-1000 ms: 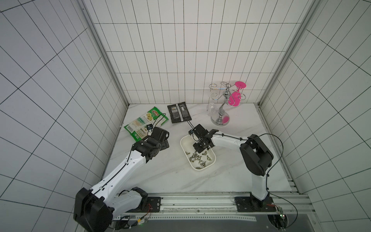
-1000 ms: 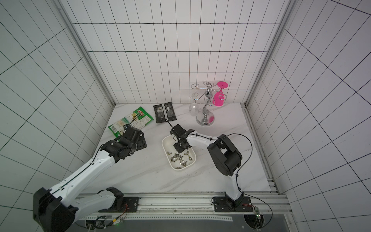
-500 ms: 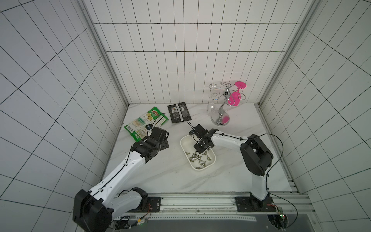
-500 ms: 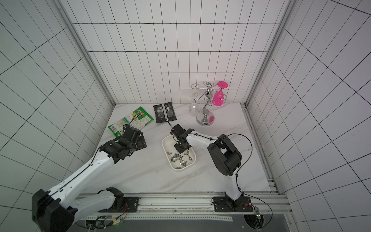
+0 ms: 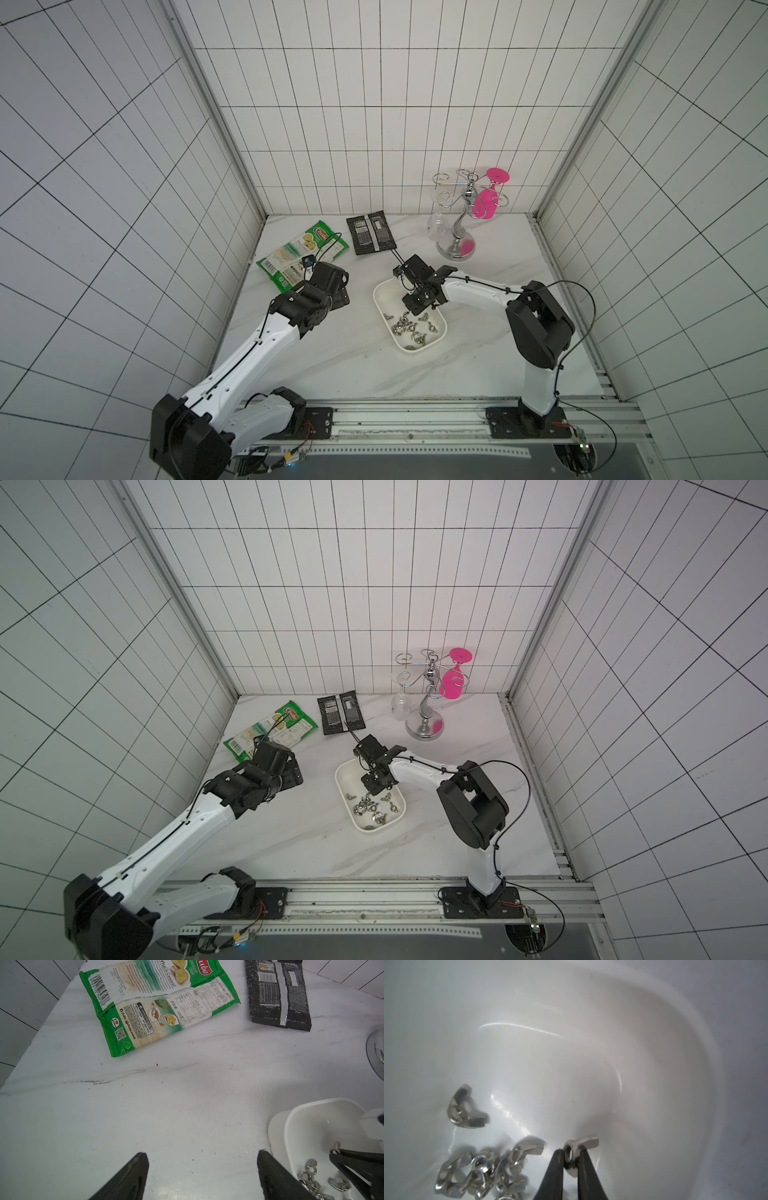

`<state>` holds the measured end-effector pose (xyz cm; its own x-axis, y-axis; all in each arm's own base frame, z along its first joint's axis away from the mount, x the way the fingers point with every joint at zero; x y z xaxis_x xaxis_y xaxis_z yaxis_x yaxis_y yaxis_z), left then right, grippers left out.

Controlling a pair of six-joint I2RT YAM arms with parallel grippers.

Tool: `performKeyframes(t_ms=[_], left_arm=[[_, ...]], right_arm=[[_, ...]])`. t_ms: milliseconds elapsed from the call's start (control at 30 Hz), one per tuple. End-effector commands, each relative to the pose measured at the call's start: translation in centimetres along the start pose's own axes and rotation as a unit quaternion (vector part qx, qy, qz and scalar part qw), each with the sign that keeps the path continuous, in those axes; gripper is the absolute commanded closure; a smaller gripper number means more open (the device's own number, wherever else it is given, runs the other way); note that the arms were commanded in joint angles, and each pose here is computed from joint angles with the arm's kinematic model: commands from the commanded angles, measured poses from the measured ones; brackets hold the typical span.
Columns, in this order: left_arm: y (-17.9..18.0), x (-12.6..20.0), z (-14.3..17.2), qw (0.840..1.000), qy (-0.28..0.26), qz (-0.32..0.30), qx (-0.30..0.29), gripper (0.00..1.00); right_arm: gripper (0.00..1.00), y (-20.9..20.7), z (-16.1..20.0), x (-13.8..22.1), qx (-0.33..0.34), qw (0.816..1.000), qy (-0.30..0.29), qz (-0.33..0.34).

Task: Take out the wing nut from the storage box
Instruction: Pick up the wing nut from the storage box, then place the wing nut at the center of the board.

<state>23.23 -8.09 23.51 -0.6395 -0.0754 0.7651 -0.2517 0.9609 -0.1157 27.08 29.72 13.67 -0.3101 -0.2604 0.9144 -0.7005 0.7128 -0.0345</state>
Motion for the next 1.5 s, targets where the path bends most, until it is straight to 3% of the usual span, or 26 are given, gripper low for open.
performKeyframes(t_ms=[0, 267, 667, 1467], left_arm=[[-0.4, 0.3, -0.7, 1.000, -0.005, 0.005, -0.004, 0.14], [-0.9, -0.1, -0.6, 1.000, 0.004, 0.012, -0.007, 0.15], [-1.6, -0.6, -0.7, 1.000, 0.011, 0.019, -0.018, 0.15], [-1.5, -0.7, -0.4, 1.000, 0.011, 0.020, -0.016, 0.15]], right_arm=[[0.85, -1.2, -1.1, 3.7, -0.028, 0.998, -0.056, 0.011], [0.87, -7.4, 1.1, 6.6, -0.129, 0.987, -0.081, 0.041], [0.87, -14.1, 5.4, 1.9, -0.255, 0.962, -0.039, 0.089], [0.83, -14.9, 4.9, -3.1, -0.271, 0.960, -0.018, 0.073]])
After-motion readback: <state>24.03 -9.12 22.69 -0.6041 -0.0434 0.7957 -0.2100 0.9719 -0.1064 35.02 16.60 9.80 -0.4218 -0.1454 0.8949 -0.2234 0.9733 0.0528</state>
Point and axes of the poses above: each gripper's point midway between its finger pads, its own x axis back along the fingers, its own y axis along the line the jaws close on, z = x × y, the point moved 8 cm from there along x, back along the fingers, and after that the axes turned 3 degrees about -x, right-handed, at the moved point
